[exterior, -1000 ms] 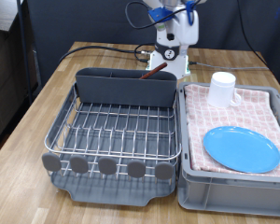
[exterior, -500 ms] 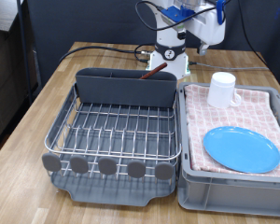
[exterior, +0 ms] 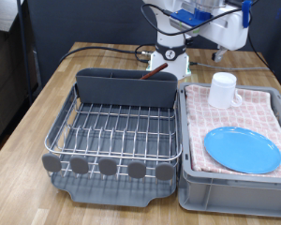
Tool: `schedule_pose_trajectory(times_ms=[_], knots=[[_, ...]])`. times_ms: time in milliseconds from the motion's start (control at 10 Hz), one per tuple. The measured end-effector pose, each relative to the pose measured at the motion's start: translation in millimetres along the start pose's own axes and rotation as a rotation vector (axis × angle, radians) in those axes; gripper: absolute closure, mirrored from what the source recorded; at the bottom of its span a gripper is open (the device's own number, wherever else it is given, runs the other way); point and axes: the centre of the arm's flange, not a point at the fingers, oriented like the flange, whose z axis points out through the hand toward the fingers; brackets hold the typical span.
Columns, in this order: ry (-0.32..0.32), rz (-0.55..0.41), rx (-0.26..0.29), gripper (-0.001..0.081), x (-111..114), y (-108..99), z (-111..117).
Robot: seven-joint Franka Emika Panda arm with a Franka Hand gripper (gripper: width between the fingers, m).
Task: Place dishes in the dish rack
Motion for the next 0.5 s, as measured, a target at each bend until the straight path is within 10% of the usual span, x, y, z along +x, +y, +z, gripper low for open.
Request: schedule_pose_trajectory(times_ms=[500], knots=[[-0.003,0.011,0.032,0.0003,-53,-41,0]])
